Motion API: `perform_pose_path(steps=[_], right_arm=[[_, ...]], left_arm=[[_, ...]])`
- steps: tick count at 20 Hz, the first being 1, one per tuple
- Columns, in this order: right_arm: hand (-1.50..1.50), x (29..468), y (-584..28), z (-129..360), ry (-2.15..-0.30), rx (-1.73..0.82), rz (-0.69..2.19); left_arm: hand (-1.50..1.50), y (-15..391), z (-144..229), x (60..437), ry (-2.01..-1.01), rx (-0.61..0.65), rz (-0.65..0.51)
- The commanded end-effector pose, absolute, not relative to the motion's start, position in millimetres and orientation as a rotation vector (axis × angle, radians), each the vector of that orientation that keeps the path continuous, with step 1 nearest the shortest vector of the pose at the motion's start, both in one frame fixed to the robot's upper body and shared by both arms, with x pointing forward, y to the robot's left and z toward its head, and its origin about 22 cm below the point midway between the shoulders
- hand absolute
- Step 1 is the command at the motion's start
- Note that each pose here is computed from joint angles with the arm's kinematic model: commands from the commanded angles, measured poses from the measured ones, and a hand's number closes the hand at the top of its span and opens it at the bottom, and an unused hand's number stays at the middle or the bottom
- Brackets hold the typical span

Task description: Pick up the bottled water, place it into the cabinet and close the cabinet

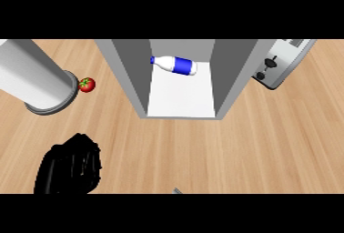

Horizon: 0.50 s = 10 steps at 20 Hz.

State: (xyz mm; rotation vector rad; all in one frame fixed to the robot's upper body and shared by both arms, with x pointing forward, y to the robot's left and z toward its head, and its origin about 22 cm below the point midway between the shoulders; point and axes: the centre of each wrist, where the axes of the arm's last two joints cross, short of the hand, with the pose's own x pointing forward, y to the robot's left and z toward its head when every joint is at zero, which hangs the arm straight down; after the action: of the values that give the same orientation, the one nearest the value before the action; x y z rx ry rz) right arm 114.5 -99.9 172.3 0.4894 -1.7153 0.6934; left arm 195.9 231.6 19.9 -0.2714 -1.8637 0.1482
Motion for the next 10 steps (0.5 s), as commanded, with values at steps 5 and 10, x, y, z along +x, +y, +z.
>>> perform_pose_path(steps=[5, 10], right_arm=[[1.5, 137, -50, 187, -1.875, 0.445, 0.727], [1.5, 157, -35, 179, -1.864, 0.355, 0.628]], left_arm=[[1.5, 270, 19, 172, -1.87, -0.278, 0.147], [1.5, 289, 31, 173, -1.885, -0.259, 0.156]])
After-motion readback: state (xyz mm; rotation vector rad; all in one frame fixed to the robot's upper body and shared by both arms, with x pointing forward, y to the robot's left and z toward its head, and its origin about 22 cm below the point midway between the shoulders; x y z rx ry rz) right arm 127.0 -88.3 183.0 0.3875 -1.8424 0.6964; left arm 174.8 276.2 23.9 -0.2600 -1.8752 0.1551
